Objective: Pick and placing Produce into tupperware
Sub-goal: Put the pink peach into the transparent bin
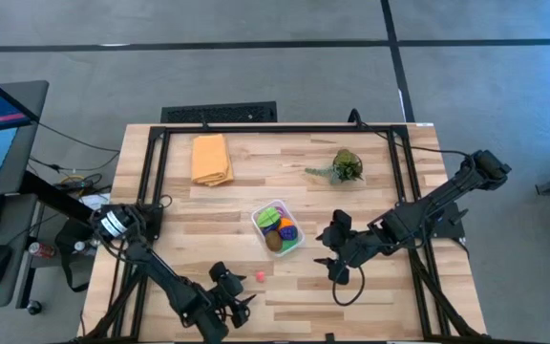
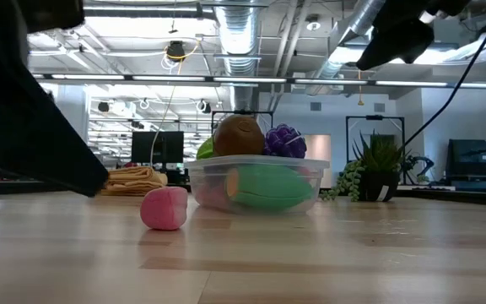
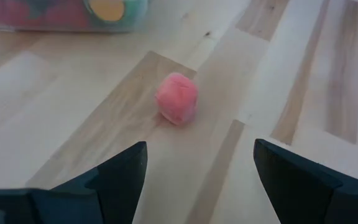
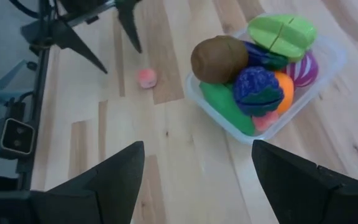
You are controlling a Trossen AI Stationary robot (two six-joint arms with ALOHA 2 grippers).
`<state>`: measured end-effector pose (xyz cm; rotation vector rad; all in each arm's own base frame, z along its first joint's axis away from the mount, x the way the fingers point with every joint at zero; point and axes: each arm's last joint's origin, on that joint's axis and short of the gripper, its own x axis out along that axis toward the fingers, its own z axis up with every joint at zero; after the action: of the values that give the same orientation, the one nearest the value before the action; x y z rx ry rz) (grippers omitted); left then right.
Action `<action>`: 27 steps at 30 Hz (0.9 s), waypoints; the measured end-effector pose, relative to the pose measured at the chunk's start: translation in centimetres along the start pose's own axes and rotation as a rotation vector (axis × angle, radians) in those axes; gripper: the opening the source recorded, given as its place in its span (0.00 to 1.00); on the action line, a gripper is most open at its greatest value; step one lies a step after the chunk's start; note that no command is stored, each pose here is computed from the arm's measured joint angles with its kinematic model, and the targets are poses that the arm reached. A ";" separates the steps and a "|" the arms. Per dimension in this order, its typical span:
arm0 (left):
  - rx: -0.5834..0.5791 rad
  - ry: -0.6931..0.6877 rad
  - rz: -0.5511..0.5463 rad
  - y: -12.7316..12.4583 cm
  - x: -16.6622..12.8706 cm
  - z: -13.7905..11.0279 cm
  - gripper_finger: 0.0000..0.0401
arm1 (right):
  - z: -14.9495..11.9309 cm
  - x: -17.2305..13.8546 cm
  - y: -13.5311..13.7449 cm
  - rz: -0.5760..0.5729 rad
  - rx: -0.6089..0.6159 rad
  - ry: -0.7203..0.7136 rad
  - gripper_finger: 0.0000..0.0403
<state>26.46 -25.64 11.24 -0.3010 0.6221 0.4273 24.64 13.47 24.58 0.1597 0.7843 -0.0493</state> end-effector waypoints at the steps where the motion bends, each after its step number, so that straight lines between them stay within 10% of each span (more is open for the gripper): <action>1: 0.008 0.002 -0.001 0.2 0.3 0.0 0.71 | 0.0 0.0 0.0 0.006 0.003 0.004 0.80; 27: 0.141 0.022 -0.083 3.0 4.6 1.5 0.71 | -0.2 0.1 -0.3 -0.007 0.076 0.033 0.80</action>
<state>29.14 -21.07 9.12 -0.1969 0.6557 0.2995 24.55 13.19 24.38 0.2306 0.8163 -0.0839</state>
